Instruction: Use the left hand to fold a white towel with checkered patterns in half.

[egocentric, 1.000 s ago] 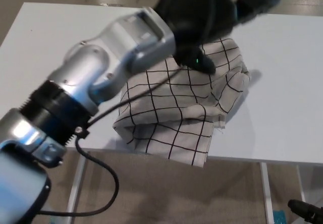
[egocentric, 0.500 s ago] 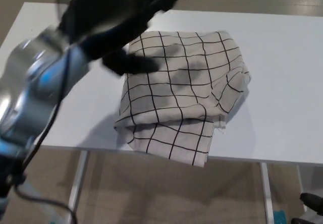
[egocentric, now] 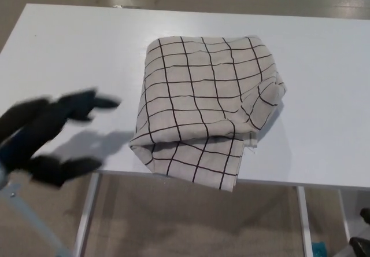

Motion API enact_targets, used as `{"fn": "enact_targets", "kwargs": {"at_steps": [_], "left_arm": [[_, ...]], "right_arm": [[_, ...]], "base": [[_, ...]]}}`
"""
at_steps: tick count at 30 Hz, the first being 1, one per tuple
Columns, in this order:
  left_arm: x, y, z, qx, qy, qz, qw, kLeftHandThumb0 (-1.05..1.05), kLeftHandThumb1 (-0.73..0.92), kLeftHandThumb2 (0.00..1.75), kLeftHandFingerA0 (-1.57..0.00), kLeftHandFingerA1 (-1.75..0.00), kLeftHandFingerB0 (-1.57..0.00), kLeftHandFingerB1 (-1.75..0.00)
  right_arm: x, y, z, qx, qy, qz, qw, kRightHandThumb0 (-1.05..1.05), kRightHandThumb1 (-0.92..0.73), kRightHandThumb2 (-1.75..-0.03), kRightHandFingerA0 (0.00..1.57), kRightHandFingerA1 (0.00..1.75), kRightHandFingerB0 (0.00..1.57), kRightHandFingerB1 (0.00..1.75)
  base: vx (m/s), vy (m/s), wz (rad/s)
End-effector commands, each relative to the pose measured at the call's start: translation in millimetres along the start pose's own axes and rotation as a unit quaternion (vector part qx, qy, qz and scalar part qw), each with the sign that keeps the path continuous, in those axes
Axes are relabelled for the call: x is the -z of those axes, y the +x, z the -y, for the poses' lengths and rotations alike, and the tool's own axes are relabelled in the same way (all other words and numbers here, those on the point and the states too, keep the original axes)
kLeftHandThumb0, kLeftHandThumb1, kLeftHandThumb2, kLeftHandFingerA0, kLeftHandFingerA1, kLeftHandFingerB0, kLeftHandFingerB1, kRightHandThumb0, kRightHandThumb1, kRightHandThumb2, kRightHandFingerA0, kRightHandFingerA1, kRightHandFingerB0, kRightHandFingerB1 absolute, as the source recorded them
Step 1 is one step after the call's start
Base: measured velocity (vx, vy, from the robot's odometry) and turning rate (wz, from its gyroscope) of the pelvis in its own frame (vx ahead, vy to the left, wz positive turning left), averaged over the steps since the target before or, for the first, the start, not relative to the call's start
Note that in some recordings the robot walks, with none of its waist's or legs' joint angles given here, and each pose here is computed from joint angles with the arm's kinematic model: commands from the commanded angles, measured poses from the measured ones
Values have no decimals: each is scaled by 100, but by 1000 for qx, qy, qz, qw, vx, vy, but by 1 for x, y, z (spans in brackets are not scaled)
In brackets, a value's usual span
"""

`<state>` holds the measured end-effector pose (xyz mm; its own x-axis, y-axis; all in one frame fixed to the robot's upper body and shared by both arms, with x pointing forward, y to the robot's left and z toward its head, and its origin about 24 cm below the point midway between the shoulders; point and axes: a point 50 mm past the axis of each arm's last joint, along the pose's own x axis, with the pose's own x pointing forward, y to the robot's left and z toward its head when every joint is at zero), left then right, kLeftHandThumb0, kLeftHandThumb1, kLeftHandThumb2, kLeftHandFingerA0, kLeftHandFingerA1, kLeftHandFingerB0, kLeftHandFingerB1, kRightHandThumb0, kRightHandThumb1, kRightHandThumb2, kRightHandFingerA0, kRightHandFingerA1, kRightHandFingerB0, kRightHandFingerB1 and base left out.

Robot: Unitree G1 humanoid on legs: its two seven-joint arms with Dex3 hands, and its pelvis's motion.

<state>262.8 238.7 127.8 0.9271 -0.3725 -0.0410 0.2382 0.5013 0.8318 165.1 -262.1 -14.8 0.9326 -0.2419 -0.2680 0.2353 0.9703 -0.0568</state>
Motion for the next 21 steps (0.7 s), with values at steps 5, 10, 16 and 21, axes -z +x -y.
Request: {"fn": "enact_targets", "kwargs": {"at_steps": [5,10,16,21], "left_arm": [[41,-170,14,262,-571,63,776,-66,59,59,-83,-56,-66,-44],[63,-166,52,252,-643,2,723,-56,54,57,-100,-60,-79,-50],[91,-160,88,233,-657,-75,713,-53,54,57,-111,-64,-82,-53],[102,-155,118,54,-612,-212,760,-59,46,55,-88,-54,-72,-48]], "right_arm": [[-4,-7,42,89,42,-25,995,-24,-57,-55,57,70,61,60],[-3,-5,38,86,49,-33,995,-23,-58,-56,57,69,60,60],[1,-8,38,88,55,-47,993,-22,-59,-57,55,67,61,62],[12,-15,30,75,54,-51,994,-21,-59,-57,56,67,61,61]], "base": [[0,0,0],[0,0,0],[0,0,0],[0,0,0]]}}
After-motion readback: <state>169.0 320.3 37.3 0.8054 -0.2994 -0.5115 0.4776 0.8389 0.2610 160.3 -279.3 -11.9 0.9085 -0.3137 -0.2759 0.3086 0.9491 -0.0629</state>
